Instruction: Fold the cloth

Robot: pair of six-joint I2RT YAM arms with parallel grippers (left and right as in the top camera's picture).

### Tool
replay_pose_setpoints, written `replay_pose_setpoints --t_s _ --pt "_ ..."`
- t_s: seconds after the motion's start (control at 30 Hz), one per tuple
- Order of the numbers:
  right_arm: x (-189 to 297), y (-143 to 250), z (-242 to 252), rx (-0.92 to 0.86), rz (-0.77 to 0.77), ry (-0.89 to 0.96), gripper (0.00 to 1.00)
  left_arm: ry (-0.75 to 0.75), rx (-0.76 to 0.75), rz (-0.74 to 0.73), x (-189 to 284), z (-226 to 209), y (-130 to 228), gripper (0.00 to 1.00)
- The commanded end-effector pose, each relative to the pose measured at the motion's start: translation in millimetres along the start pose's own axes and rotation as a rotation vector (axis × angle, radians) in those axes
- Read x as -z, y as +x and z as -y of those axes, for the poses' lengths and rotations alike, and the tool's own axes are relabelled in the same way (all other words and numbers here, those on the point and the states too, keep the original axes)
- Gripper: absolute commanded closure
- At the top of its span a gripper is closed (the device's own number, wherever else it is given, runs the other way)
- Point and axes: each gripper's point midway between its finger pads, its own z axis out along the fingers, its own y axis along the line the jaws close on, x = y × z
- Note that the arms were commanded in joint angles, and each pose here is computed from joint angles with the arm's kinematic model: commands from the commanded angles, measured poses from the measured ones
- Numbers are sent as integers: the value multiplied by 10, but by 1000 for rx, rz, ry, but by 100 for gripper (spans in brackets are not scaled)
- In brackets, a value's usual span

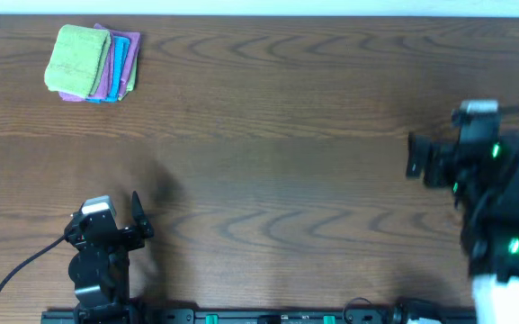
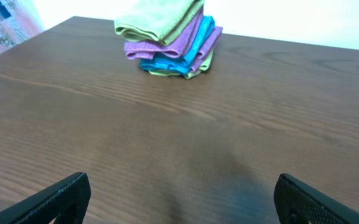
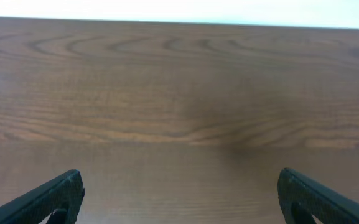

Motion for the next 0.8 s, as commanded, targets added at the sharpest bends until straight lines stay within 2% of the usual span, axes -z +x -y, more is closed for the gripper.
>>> replay_pose_setpoints --t_s 0.0,0.3,0.77 --pt "95 215 -84 4 53 -18 1 7 -9 -27 -31 13 112 5" --pt "129 907 -147 13 121 -13 1 7 -9 -27 -31 13 112 4" --pt "-44 1415 -172 17 154 -11 1 7 -9 -27 -31 13 112 5"
